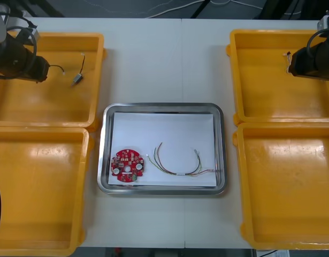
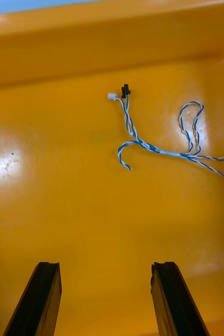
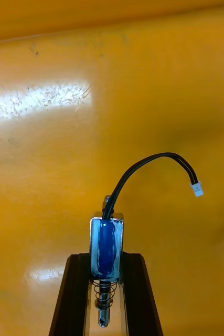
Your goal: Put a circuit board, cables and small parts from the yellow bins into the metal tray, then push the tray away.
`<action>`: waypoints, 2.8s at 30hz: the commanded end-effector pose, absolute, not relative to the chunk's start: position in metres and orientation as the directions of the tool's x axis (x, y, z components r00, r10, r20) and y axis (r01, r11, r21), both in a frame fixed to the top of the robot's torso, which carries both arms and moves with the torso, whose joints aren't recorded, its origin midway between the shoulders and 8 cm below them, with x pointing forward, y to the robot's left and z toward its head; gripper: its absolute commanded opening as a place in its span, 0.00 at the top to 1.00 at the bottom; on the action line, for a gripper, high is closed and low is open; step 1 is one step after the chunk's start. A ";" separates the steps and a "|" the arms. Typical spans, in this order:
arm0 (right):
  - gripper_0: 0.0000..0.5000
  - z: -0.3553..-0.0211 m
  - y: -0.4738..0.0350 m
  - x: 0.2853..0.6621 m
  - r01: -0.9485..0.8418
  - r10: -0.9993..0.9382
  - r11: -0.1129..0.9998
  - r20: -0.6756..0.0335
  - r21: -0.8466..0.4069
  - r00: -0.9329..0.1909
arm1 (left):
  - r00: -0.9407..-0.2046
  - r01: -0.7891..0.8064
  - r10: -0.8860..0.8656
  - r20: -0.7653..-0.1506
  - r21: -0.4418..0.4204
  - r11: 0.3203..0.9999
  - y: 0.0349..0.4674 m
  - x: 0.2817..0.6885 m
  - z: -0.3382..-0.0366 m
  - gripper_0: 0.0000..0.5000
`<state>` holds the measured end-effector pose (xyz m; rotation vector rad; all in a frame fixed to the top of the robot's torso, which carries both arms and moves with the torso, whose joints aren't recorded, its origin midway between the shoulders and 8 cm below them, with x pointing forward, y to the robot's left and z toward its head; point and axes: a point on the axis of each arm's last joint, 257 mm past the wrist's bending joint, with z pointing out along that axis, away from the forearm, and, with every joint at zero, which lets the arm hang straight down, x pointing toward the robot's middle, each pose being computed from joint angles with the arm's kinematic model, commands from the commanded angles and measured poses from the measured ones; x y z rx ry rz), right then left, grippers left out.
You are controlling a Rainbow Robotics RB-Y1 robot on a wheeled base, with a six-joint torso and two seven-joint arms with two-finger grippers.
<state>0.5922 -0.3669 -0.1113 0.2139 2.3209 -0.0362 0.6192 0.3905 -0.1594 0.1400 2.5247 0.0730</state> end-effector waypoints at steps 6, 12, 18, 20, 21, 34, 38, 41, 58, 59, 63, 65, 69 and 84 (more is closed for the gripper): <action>0.00 -0.074 -0.393 0.633 0.229 0.171 0.972 -0.802 0.044 -0.572 | -0.802 0.121 0.185 -0.568 0.149 0.981 0.398 0.596 -0.121 1.00; 0.00 -0.075 -0.400 0.656 0.265 0.193 0.963 -0.829 0.056 -0.526 | -0.824 0.092 0.154 -0.546 0.140 0.986 0.391 0.574 -0.118 1.00; 0.00 -0.078 -0.400 0.676 0.274 0.211 0.958 -0.856 0.085 -0.472 | -0.847 0.041 0.095 -0.523 0.113 0.993 0.377 0.547 -0.114 1.00; 0.00 -0.079 -0.396 0.680 0.270 0.214 0.958 -0.865 0.094 -0.455 | -0.852 0.035 0.088 -0.517 0.113 0.993 0.372 0.539 -0.114 1.00; 0.00 -0.078 -0.395 0.682 0.269 0.210 0.959 -0.870 0.094 -0.446 | -0.853 0.027 0.080 -0.516 0.109 0.994 0.369 0.533 -0.113 1.00; 0.00 -0.091 -0.388 0.699 0.285 0.244 0.948 -0.897 0.141 -0.369 | -0.857 -0.019 0.004 -0.516 0.039 0.999 0.313 0.495 -0.118 1.00; 0.00 -0.094 -0.394 0.704 0.287 0.247 0.946 -0.906 0.149 -0.343 | -0.854 -0.031 -0.022 -0.520 0.008 0.999 0.290 0.489 -0.122 1.00; 0.00 -0.096 -0.394 0.706 0.283 0.248 0.947 -0.909 0.154 -0.334 | -0.851 -0.043 -0.042 -0.524 -0.010 0.999 0.273 0.485 -0.125 1.00; 0.00 -0.128 -0.385 0.708 0.287 0.290 0.939 -0.889 0.192 -0.355 | -0.844 -0.073 -0.096 -0.527 -0.066 0.995 0.204 0.466 -0.145 1.00; 0.00 -0.130 -0.383 0.708 0.286 0.293 0.938 -0.887 0.195 -0.357 | -0.844 -0.070 -0.096 -0.528 -0.068 0.995 0.200 0.466 -0.147 1.00; 0.00 -0.135 -0.383 0.707 0.290 0.298 0.937 -0.882 0.196 -0.366 | -0.844 -0.052 -0.090 -0.529 -0.087 0.995 0.180 0.464 -0.156 1.00; 0.00 -0.138 -0.382 0.707 0.290 0.300 0.936 -0.880 0.197 -0.369 | -0.844 -0.039 -0.079 -0.530 -0.087 0.995 0.173 0.463 -0.160 1.00; 0.98 -0.140 -0.382 0.706 0.295 0.309 0.934 -0.873 0.204 -0.376 | -0.848 -0.015 -0.059 -0.527 -0.086 0.996 0.159 0.460 -0.169 1.00; 1.00 -0.103 -0.377 0.698 0.308 0.325 0.929 -0.853 0.207 -0.408 | -0.856 0.042 0.015 -0.517 -0.039 0.998 0.132 0.448 -0.203 1.00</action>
